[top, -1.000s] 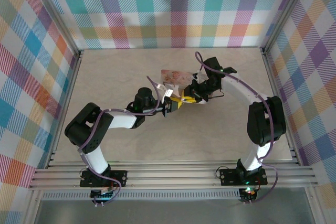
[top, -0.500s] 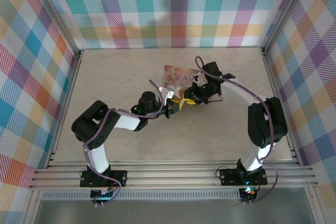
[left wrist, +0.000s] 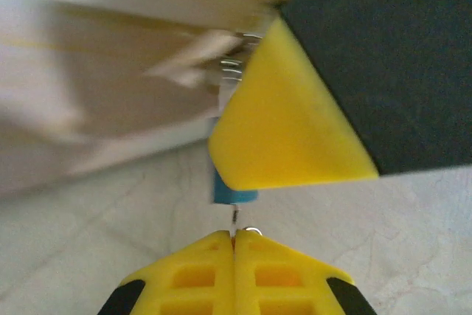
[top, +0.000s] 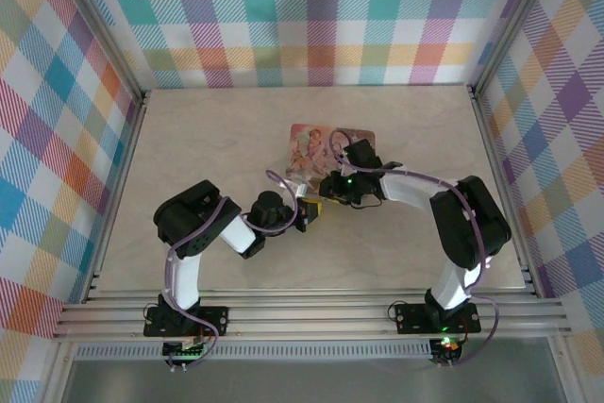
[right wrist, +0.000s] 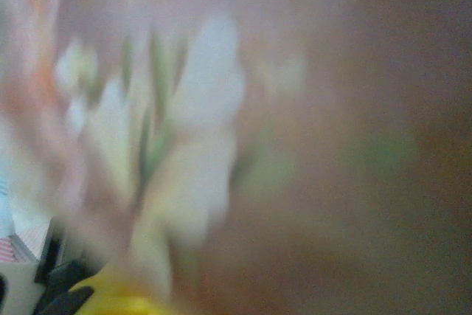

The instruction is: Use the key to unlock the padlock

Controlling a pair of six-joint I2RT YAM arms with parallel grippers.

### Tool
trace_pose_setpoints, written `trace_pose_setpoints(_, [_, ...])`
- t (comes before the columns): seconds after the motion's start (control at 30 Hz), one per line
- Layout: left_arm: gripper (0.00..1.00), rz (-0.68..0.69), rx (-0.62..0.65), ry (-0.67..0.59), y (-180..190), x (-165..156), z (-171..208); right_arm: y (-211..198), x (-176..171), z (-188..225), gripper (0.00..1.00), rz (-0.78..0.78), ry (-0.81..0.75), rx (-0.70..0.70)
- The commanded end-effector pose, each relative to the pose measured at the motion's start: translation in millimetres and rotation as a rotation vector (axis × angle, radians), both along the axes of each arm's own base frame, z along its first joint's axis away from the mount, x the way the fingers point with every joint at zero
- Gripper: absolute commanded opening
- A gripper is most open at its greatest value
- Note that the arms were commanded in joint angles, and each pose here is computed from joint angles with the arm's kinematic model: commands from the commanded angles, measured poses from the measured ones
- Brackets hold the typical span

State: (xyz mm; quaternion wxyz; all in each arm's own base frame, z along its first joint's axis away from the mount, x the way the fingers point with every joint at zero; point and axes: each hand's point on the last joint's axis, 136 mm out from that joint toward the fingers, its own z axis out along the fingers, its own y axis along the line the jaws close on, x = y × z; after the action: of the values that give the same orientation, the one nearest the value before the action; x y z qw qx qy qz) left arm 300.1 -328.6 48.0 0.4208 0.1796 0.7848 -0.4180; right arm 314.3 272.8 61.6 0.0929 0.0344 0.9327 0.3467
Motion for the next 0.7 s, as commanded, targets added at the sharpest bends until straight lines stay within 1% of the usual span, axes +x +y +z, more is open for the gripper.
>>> trace_pose_setpoints(0.0, [0.0, 0.019, 0.023, 0.049, 3.9, -9.4, -17.8, -3.0, -38.5, -23.7, 0.41, -0.069, 0.266, 0.036])
trace_pose_setpoints(0.07, [0.0, 0.029, 0.03, 0.064, 6.6, -10.7, -22.6, -6.4, -37.3, -21.5, 0.49, -0.084, 0.242, 0.029])
trace_pose_setpoints(0.2, [0.0, 0.058, 0.047, 0.094, 11.4, -10.7, -31.4, -12.5, -33.8, -16.9, 0.57, -0.127, 0.192, 0.03])
trace_pose_setpoints(0.37, [0.0, 0.072, 0.064, 0.105, 13.9, -9.8, -33.0, -18.9, -31.2, -18.9, 0.6, -0.188, 0.15, 0.029])
trace_pose_setpoints(0.53, [0.0, 0.048, 0.056, 0.111, 8.2, -10.5, -28.2, -12.8, -28.8, -21.6, 0.6, -0.205, 0.105, 0.05])
trace_pose_setpoints(0.67, [0.0, 0.043, 0.056, 0.12, 7.3, -10.9, -27.6, -13.0, -26.3, -27.4, 0.6, -0.215, 0.086, 0.038])
